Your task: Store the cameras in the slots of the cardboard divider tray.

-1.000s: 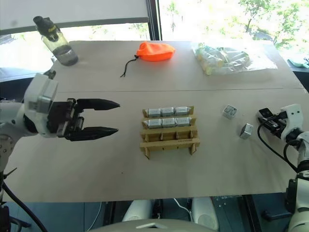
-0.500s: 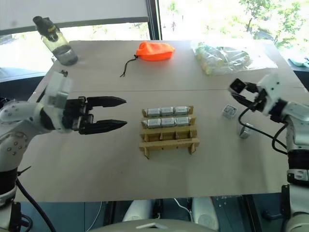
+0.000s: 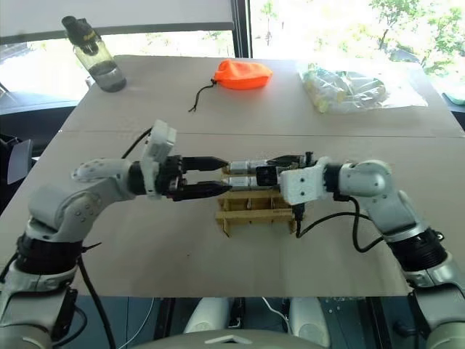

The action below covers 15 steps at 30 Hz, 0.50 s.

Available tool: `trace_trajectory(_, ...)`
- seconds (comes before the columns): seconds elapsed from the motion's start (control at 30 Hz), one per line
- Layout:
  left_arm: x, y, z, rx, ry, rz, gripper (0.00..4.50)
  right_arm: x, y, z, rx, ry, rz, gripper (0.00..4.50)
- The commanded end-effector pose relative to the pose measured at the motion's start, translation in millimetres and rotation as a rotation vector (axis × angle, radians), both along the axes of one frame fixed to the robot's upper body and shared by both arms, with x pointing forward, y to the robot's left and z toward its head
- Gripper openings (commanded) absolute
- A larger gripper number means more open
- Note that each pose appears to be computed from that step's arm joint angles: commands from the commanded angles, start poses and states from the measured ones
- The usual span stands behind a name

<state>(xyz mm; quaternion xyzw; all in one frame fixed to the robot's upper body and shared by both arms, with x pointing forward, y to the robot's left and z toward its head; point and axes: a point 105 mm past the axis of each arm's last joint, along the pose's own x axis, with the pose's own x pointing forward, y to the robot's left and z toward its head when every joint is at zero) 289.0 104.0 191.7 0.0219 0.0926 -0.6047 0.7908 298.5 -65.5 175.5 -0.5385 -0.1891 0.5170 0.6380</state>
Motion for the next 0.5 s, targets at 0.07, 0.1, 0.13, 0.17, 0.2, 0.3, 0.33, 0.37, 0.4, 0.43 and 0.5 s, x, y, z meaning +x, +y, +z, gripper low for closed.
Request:
trace_trajectory(0.07,6.4,-8.2,0.1,0.014,0.033,0.005,3.45,-2.9,17.9,18.2,-0.003,-0.280,0.087,1.87)
trace_trajectory(0.1,7.9,-8.3,-0.5,0.018,0.040,0.010,3.45,-1.8,18.3,19.1,-0.006,-0.317,0.092,1.87)
trace_trajectory(0.13,9.3,-8.2,-0.6,0.020,0.044,0.014,3.45,-1.1,18.6,20.5,-0.005,-0.349,0.098,1.87)
trace_trajectory(0.17,10.1,-8.0,-0.3,0.023,0.044,0.014,3.45,-1.0,18.9,21.2,-0.003,-0.367,0.106,1.87)
trace_trajectory(0.2,10.4,-7.9,0.0,0.024,0.044,0.012,3.45,-1.3,19.2,21.3,-0.002,-0.376,0.114,1.87)
trace_trajectory(0.3,11.7,-8.7,3.5,0.017,0.043,0.004,3.45,-2.3,18.2,18.2,-0.012,-0.387,0.135,1.87)
trace_trajectory(0.33,11.6,-9.2,5.7,0.010,0.043,-0.003,3.45,-2.8,17.4,15.8,-0.021,-0.384,0.142,1.87)
trace_trajectory(0.37,11.3,-9.3,7.6,0.007,0.043,-0.008,3.45,-3.5,16.8,13.3,-0.029,-0.382,0.151,1.87)
trace_trajectory(0.4,10.9,-9.2,8.6,0.008,0.041,-0.015,3.45,-4.0,16.5,11.4,-0.035,-0.379,0.158,1.87)
trace_trajectory(0.43,10.5,-8.9,9.0,0.012,0.040,-0.020,3.45,-4.3,16.4,10.2,-0.039,-0.379,0.162,1.87)
trace_trajectory(0.5,10.0,-8.5,8.1,0.019,0.044,-0.027,3.45,-5.3,17.3,8.8,-0.049,-0.385,0.181,1.87)
